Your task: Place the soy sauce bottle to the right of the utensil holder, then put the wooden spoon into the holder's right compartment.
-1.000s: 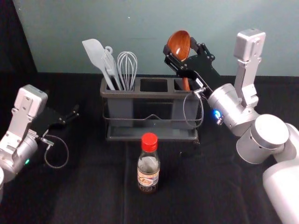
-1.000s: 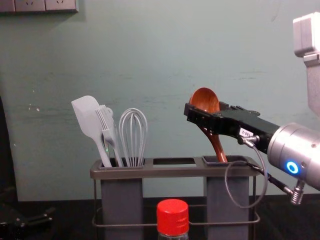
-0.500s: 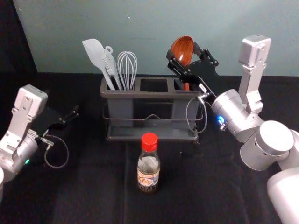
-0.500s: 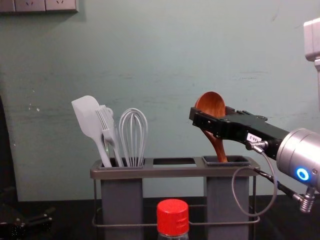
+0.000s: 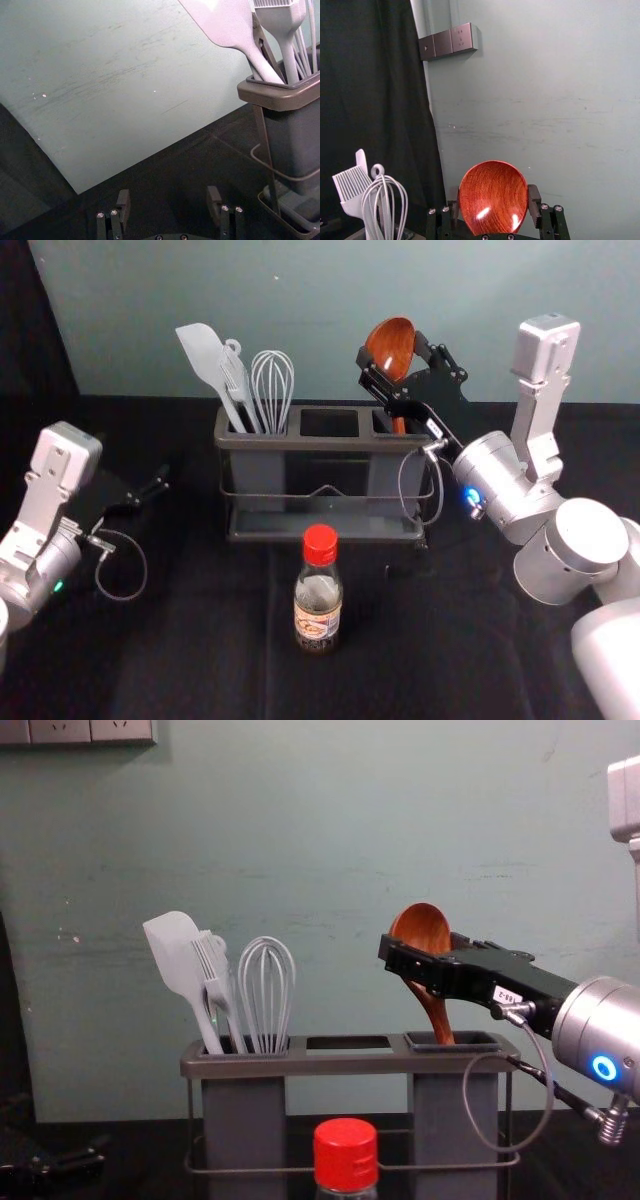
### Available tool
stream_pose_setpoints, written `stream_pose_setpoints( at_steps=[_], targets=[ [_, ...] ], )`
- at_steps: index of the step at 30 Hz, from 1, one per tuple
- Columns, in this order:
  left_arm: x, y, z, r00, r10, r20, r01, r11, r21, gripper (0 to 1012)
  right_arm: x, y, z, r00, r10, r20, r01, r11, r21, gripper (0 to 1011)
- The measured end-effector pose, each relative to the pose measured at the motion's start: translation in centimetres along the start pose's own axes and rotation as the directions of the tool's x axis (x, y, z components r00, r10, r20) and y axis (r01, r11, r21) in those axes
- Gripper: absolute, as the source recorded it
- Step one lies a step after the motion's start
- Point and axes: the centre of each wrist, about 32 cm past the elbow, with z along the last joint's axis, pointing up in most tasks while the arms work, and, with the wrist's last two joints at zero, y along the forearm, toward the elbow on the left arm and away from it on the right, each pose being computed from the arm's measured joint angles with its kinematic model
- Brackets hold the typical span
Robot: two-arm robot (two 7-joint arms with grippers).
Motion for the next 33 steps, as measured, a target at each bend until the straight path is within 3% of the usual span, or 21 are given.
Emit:
stream_pose_setpoints(
  at_steps=[8, 16, 33],
  targets=[
    [0.00, 0.00, 0.00, 1.0000, 0.000, 0.000, 0.000, 1.0000, 0.000, 1005, -0.03, 0.03, -0.01, 1.000, 0.000, 0.000, 0.000, 1.000, 0.001, 840],
    [0.00, 0.00, 0.00, 1.0000, 0.000, 0.000, 0.000, 1.0000, 0.000, 1005, -0.04, 0.05, -0.01, 1.000, 0.000, 0.001, 0.000, 1.000, 0.001, 1002],
    [0.00, 0.00, 0.00, 1.0000, 0.000, 0.000, 0.000, 1.0000, 0.000, 1005, -0.04, 0.05, 0.00, 1.000, 0.000, 0.001, 0.000, 1.000, 0.001, 1002]
  ],
)
